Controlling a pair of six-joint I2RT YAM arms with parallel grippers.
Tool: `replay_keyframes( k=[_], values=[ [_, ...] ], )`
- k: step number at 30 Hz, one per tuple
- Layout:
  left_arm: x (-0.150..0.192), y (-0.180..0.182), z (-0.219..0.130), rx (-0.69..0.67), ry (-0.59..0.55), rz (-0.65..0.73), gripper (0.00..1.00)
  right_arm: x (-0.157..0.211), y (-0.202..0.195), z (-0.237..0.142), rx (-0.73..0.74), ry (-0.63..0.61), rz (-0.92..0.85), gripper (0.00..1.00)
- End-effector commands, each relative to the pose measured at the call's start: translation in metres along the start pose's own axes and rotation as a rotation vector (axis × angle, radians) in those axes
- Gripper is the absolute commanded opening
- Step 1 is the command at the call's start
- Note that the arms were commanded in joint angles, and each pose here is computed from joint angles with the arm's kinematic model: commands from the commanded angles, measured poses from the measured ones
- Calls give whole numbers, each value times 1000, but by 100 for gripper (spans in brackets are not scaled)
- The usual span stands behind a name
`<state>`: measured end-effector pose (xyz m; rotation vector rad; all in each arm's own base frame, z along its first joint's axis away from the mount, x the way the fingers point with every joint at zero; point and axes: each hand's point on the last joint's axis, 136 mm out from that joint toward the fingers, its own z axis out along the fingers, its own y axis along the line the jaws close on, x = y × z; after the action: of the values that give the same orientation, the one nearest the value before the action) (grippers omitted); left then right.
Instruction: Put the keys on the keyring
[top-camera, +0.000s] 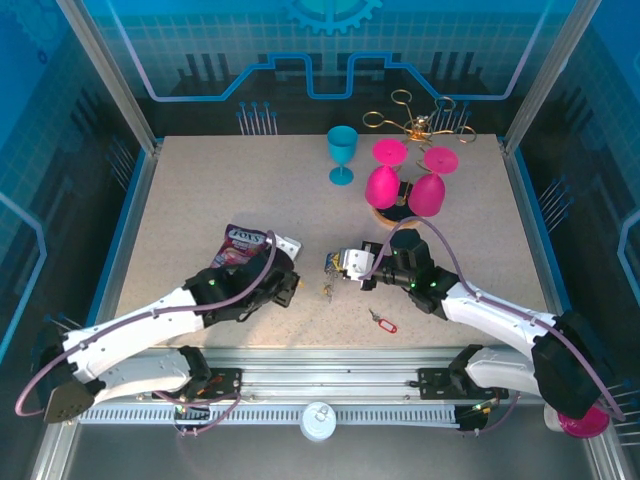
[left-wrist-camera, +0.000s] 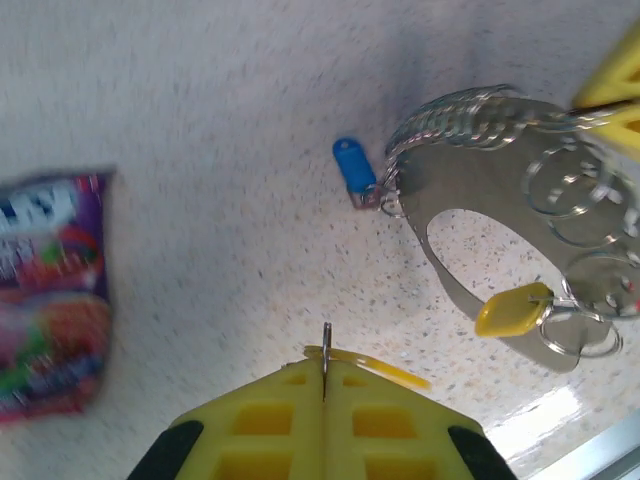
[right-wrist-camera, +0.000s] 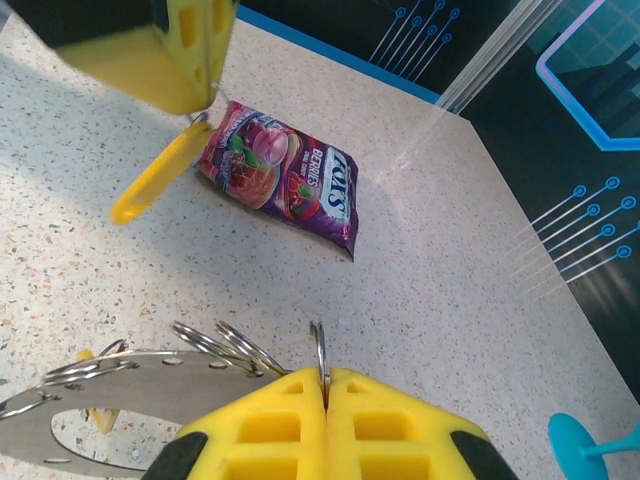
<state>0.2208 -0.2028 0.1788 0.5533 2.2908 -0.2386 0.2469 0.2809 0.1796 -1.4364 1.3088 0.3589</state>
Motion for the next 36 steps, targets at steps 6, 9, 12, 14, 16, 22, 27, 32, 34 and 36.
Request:
replay_keyframes(
  k=[6,9,12,14,16,22,27,32,34,36],
  values=[
    [-9,-26,-15,261,-218,564,0,-29,-2,-5,-49,-97,-35,0],
    [-13,-30,-18,310,-255,618,0,-29,5,-5,-90,-96,-23,0],
    [-14,-35,-18,352,-277,655,0,-31,9,-5,-114,-113,-21,0],
    [-15,-36,-15,365,-270,665,0,-34,10,-4,-126,-122,-19,0],
    [-15,-40,-14,389,-270,667,0,-35,11,-4,-133,-128,-18,0],
    [-25,-46,-13,438,-269,550,0,-35,11,-2,-124,-132,-52,0],
    [-25,-49,-17,519,-239,456,0,-36,12,-1,-95,-140,-104,0],
    [-21,-55,-16,574,-192,432,0,-40,12,1,-80,-142,-131,0],
    [-21,-57,-15,588,-183,432,0,-41,13,2,-76,-137,-146,0],
    [-24,-58,-14,588,-194,426,0,-41,14,4,-72,-130,-161,0]
  ],
)
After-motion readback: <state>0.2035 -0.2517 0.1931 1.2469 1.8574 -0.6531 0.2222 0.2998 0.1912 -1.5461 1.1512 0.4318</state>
